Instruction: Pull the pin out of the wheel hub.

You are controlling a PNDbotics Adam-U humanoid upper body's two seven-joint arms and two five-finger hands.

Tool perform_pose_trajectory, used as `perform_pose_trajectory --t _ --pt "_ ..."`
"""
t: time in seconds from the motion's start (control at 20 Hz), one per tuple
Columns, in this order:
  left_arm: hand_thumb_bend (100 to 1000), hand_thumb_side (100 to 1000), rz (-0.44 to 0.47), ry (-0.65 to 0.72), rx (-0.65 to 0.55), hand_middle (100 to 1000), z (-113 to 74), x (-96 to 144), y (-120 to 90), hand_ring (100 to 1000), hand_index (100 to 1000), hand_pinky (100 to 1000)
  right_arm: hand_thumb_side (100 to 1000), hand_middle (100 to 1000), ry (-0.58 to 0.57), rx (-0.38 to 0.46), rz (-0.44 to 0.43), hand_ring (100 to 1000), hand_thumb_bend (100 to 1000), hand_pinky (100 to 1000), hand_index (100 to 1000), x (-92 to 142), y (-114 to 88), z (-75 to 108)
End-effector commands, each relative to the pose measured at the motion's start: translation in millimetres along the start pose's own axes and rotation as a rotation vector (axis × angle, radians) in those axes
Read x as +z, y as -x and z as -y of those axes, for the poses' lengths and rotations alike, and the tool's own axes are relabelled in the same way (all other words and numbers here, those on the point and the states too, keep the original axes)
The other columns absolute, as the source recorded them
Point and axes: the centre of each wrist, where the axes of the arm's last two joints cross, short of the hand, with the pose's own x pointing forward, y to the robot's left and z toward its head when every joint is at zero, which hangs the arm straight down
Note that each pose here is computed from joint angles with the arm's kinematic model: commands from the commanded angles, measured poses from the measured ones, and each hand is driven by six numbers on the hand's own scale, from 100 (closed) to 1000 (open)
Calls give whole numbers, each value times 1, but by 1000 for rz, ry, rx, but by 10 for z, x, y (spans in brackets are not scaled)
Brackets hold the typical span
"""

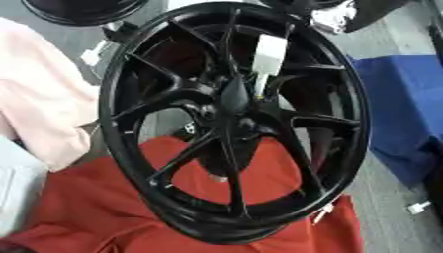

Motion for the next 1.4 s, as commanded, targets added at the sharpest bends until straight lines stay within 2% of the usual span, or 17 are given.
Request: perform_pose_trajectory --t 0.05,0.3,0.45,0.6,0.7,0.8,1.0,1.4 --pt "292 627 20 -7 1 554 -25 -41 -45 575 780 657 519 798 -88 65 -2 858 100 877 851 -2 9 32" --pt "292 628 18 -6 -1 554 -27 -46 -38 574 780 657 586 796 -162 100 -28 862 131 869 860 -46 10 -9" --pt "292 628 17 -7 -4 554 -31 -48 -31 574 780 657 576 798 -169 138 -34 865 154 868 862 -53 -17 25" --pt "292 628 17 -9 -9 553 -42 -49 -23 573 780 657 546 797 -158 156 -29 865 134 868 862 -62 -35 57" --pt "291 628 17 -13 -18 553 -62 -51 -15 573 780 657 564 788 -148 141 -32 859 100 869 865 -70 -33 50" --pt "291 627 18 -20 -35 553 -102 -53 -3 573 779 657 606 782 -149 73 -42 855 100 873 868 -86 3 -8" --pt "289 627 17 -35 -62 552 -165 -50 20 572 779 657 601 790 -143 -33 -72 864 100 883 867 -93 32 -69" --pt "283 632 15 -39 -60 551 -169 -48 31 571 779 658 610 799 -139 31 -108 877 118 879 879 -106 10 -103"
